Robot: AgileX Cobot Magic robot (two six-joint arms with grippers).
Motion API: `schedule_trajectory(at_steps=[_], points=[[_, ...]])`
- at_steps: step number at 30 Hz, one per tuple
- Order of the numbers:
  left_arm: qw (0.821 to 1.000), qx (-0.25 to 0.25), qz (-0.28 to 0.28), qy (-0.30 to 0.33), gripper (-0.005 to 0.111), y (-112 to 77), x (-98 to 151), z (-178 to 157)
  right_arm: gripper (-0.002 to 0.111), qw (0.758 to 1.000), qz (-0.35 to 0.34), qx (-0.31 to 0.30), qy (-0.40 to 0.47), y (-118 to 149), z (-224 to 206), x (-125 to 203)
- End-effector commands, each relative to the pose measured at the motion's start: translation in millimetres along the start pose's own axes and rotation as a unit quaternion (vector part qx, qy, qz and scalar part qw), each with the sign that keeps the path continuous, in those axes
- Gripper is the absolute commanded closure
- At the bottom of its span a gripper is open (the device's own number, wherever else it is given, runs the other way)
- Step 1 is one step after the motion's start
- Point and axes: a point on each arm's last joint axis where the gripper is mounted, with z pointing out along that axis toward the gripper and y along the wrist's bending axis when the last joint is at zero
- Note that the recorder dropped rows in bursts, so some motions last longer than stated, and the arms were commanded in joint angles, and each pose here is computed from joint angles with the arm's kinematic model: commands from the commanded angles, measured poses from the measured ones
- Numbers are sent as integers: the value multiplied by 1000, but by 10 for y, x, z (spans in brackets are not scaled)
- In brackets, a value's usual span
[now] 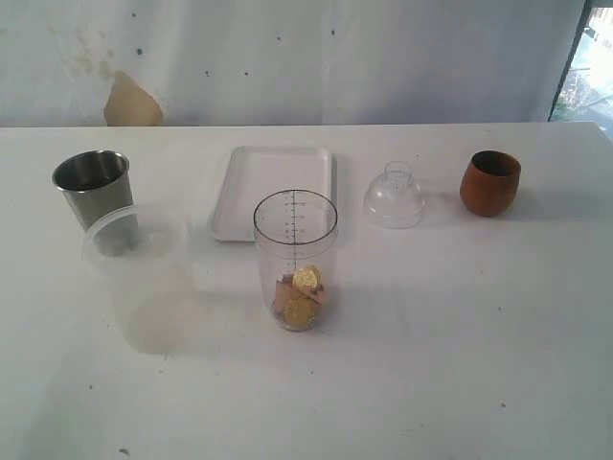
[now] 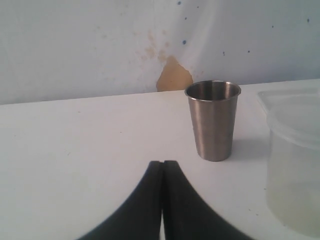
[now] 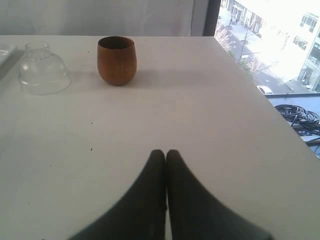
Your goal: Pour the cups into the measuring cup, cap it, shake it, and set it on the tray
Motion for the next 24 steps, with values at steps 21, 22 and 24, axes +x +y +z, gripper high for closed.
schedule_trajectory(at_steps=[21, 22, 24], points=[[941, 29, -197, -275, 107, 51, -479, -143, 108, 1000, 0, 3, 1, -1, 5, 19], [940, 37, -200, -274, 106, 37, -479, -142, 108, 1000, 0, 3, 1, -1, 5, 19], [940, 49, -193, -276, 98, 16, -513, -145, 108, 1000, 0, 3, 1, -1, 5, 19]])
